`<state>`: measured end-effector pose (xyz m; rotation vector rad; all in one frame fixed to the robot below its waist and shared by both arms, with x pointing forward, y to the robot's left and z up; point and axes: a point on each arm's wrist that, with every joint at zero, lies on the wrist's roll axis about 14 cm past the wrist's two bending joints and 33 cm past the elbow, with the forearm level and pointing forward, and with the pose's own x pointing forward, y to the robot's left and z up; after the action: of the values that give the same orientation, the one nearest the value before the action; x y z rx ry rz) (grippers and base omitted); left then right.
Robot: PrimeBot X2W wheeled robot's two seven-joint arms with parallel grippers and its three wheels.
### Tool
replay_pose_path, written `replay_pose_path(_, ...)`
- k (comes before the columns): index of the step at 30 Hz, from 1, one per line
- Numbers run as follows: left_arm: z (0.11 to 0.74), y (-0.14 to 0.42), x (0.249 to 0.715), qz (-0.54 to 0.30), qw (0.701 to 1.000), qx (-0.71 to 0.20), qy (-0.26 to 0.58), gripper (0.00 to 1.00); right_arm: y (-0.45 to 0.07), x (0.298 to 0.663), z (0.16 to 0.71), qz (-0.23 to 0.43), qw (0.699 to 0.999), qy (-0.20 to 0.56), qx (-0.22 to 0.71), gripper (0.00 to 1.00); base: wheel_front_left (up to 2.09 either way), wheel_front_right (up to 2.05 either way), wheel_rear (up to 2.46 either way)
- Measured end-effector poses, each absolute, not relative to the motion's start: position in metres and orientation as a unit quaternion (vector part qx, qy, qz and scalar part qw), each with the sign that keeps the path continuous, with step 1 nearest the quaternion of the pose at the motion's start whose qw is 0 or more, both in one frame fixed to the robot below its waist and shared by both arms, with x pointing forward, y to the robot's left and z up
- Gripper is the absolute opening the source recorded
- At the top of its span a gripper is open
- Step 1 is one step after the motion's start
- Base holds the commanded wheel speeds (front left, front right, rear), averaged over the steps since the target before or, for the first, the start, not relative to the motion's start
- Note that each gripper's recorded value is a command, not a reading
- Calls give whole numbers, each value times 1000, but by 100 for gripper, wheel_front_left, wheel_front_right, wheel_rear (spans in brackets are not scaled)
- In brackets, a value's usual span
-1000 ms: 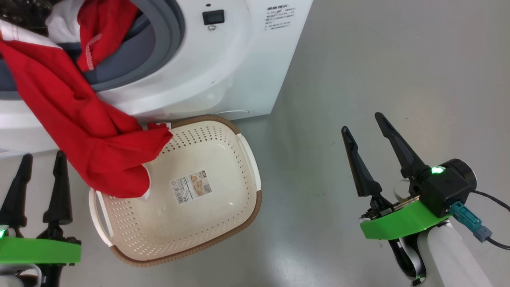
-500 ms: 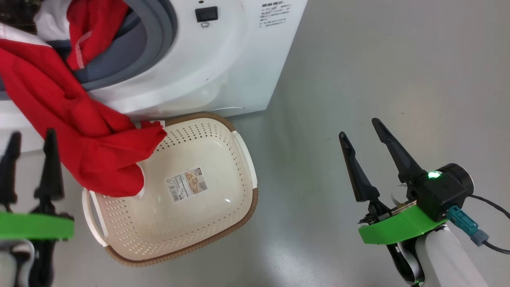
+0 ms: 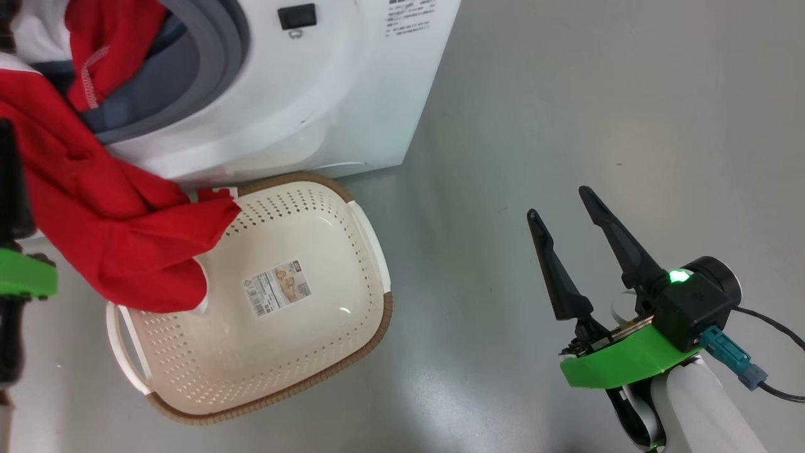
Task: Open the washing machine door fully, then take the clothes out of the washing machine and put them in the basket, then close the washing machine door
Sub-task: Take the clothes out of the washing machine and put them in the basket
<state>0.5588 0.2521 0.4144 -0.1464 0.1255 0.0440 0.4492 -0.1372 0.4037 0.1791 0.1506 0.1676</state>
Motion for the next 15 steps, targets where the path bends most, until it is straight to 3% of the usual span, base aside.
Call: replay_pose_path(15,395,260,593,10,988,75,134,100,-143,448,397,73,989,84,94,100,0,0,0)
